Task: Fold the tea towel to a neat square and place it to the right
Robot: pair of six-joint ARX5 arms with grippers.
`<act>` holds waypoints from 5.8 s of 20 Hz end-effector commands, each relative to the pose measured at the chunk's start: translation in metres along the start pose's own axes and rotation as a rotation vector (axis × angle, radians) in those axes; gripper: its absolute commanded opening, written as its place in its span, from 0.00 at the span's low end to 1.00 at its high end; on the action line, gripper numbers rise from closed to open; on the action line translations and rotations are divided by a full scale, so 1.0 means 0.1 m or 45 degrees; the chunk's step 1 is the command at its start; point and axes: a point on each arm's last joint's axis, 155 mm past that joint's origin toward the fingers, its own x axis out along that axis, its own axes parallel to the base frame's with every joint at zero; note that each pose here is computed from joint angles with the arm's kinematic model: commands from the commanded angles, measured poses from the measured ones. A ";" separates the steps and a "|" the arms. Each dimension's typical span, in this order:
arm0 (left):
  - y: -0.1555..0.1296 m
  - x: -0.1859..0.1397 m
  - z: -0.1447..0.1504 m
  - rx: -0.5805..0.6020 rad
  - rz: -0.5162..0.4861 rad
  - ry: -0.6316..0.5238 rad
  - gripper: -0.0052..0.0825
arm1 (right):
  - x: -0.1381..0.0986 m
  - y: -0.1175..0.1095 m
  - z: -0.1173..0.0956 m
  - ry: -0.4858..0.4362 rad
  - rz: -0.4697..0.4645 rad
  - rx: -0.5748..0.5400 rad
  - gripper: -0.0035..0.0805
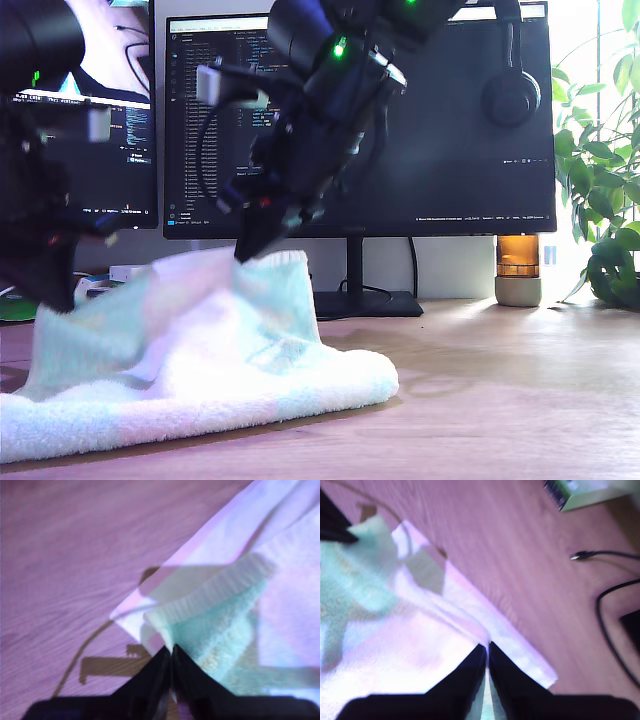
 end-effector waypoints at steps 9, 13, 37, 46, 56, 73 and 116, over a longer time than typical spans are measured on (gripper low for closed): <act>0.15 0.26 -0.03 -0.055 0.041 0.018 0.04 | 0.35 0.01 -0.19 0.006 -0.006 0.010 0.03; 0.15 0.34 -0.05 -0.057 0.040 0.027 0.04 | 0.44 -0.06 -0.13 -0.052 -0.041 0.007 0.03; 0.49 0.42 -0.01 -0.087 0.108 -0.002 0.38 | 0.49 0.27 -0.51 0.114 0.151 0.251 0.27; 0.58 0.38 0.05 -0.057 0.066 -0.038 0.03 | 0.45 0.22 -0.52 0.151 0.158 0.266 0.11; 0.42 -0.17 0.54 -0.113 -0.080 -0.307 0.03 | 0.15 -0.07 -0.49 0.149 0.130 0.406 0.03; -0.09 -0.67 0.25 -0.182 -0.395 -0.625 0.03 | -0.57 0.06 -0.83 -0.191 0.019 0.441 0.03; -1.57 -0.05 -0.14 0.025 -0.832 -0.538 0.03 | -0.58 1.03 -1.30 -0.110 0.051 -1.185 0.41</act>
